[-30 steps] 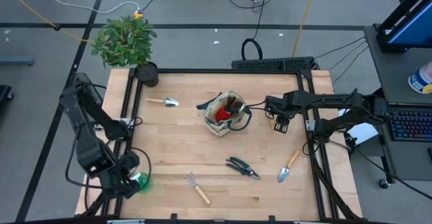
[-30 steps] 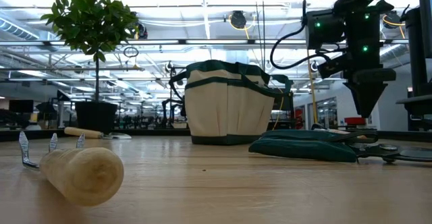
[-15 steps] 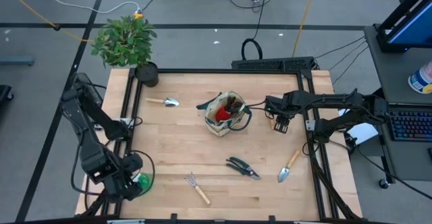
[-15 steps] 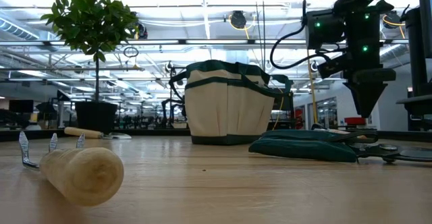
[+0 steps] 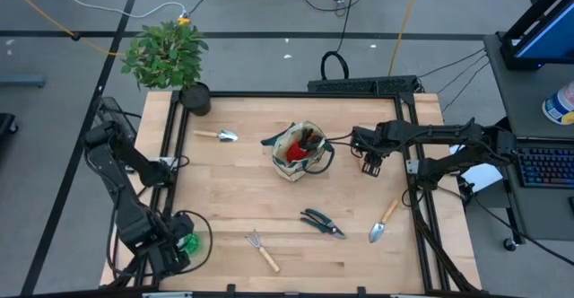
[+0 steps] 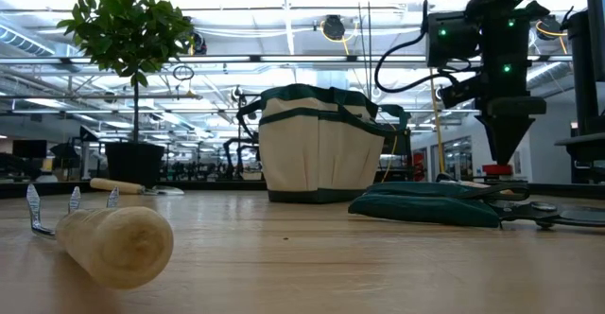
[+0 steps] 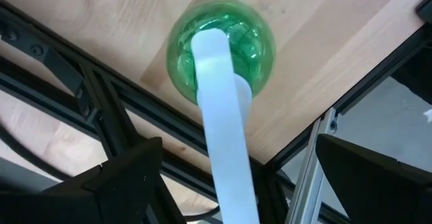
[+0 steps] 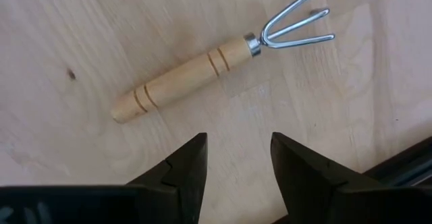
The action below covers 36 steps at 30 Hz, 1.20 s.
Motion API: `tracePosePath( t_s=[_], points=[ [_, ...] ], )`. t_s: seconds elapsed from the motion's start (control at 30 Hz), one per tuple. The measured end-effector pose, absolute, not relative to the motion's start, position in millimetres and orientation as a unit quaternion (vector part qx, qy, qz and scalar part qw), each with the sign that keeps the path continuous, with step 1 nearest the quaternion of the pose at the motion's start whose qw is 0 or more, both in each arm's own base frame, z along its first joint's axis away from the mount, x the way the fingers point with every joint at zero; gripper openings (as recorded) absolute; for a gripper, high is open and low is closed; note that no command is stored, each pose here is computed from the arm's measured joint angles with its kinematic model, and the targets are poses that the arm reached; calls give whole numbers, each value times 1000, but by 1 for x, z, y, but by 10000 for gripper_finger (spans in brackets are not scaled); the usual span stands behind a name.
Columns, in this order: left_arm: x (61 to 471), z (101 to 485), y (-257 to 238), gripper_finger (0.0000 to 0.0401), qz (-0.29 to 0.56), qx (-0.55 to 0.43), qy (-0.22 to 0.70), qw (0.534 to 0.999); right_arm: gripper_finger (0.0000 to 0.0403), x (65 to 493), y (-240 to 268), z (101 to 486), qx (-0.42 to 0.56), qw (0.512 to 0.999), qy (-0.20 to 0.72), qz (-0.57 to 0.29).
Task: Pick & Place Garden tools in Gardening bag
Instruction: Put the green spray bottle into the light brown gardening bag
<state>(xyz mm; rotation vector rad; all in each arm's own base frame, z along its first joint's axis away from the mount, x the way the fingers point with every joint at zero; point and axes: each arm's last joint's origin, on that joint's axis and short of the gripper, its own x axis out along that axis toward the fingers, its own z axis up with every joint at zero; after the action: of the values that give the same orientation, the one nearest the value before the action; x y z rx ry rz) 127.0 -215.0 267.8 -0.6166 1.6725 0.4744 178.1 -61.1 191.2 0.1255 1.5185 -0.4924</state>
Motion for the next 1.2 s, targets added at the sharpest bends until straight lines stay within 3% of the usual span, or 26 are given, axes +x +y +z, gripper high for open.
tracePosePath(
  t_s=[0.17,0.77,0.97,1.2],
  points=[
    [129,268,-213,340,207,-267,720,606,157,178,-61,191,56,696,681,-221],
    [134,268,-209,53,210,-265,714,613,157,178,-61,191,56,696,681,-221],
    [151,270,-203,51,178,-278,704,629,157,178,-61,191,56,696,681,-221],
    [186,283,-185,51,128,-329,609,710,157,178,-60,191,64,698,681,-210]
  ],
)
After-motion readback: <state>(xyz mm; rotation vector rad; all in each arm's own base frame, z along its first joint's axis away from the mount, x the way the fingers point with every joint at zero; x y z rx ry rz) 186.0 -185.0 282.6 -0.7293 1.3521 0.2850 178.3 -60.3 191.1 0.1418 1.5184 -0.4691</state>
